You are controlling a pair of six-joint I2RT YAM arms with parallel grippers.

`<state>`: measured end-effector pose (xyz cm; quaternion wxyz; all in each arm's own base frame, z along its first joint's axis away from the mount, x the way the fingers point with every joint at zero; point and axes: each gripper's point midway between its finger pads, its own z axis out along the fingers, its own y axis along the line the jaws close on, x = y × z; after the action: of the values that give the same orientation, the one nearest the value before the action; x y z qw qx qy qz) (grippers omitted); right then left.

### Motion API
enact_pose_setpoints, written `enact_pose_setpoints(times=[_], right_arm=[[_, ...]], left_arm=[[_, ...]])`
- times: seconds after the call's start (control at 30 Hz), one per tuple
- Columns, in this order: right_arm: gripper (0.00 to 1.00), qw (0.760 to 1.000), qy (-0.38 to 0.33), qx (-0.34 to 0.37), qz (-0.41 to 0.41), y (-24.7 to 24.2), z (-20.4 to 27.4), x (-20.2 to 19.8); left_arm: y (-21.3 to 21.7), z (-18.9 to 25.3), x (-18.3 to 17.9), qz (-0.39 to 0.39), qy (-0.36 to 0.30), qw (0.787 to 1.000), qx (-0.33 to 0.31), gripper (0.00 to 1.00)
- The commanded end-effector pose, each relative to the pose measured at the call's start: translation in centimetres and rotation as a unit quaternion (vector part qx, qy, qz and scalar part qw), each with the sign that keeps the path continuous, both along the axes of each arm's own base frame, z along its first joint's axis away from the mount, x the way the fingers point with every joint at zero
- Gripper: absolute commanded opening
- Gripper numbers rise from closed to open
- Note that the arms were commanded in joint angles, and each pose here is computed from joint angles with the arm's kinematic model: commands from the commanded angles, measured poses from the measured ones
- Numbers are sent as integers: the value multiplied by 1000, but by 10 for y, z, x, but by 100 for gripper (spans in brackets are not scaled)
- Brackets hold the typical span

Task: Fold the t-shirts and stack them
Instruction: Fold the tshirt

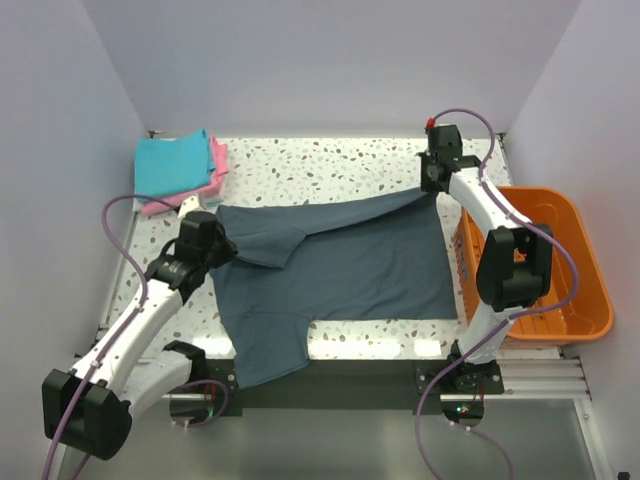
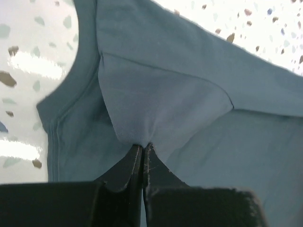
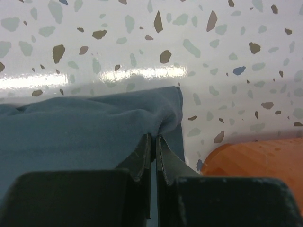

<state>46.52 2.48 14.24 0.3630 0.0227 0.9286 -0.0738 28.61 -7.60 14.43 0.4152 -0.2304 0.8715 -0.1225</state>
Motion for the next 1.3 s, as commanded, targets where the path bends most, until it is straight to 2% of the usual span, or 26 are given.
enact_pose_setpoints(times=[0.0,0.17,0.2,0.27,0.3,0.37,0.47,0.5,0.57,0.6,0.63,0.7,0.77,0.83,0.93,1.0,1.1,1.2,1.27], right_arm=[[0,1000,1,-4,11,-2,8,-12],[0,1000,18,-21,2,-9,-2,-19],[0,999,23,-23,1,-9,-4,-21],[0,999,34,-30,-6,-14,-10,-28],[3,999,37,-33,-9,-15,-12,-31],[9,998,55,-33,-8,-15,-20,-37],[29,998,63,-13,5,-6,-23,-40],[35,998,58,-9,7,-5,-19,-40],[39,999,47,1,13,-1,-14,-38],[45,999,40,8,18,2,-9,-37],[50,999,36,24,30,9,-6,-37],[60,997,27,45,49,20,0,-33],[83,995,20,70,70,34,3,-29],[99,992,22,83,93,50,0,-26],[99,989,20,87,117,71,-2,-20],[99,990,35,84,111,79,-15,-14],[99,991,59,89,85,79,-39,-9],[99,992,81,88,47,74,-63,-9],[99,992,91,87,29,72,-74,-11]], left_arm=[[-4,-24,-26,12,41,999,-17,0],[6,-42,-50,18,71,997,1,0],[3,-43,-53,10,75,997,-3,7],[-3,-50,-60,-11,84,996,-13,13],[-3,-53,-63,-16,88,996,-13,19],[1,-62,-70,-11,104,995,-5,19],[5,-62,-74,-4,114,994,3,38],[5,-57,-73,-5,108,994,3,50],[5,-41,-66,1,87,996,-2,61],[5,-33,-62,4,75,997,-3,90],[4,-26,-57,3,61,998,-6,100],[-1,-10,-47,-5,36,999,-11,100],[-6,-3,-34,-12,25,1000,-10,100],[-12,-7,-21,-21,33,999,-7,100],[-21,-15,-2,-32,44,999,0,100],[-27,-8,17,-36,26,999,-3,100],[-29,-17,46,-24,15,1000,13,100],[-37,-48,71,-39,50,997,32,100],[-47,-51,90,-52,49,997,30,100]])
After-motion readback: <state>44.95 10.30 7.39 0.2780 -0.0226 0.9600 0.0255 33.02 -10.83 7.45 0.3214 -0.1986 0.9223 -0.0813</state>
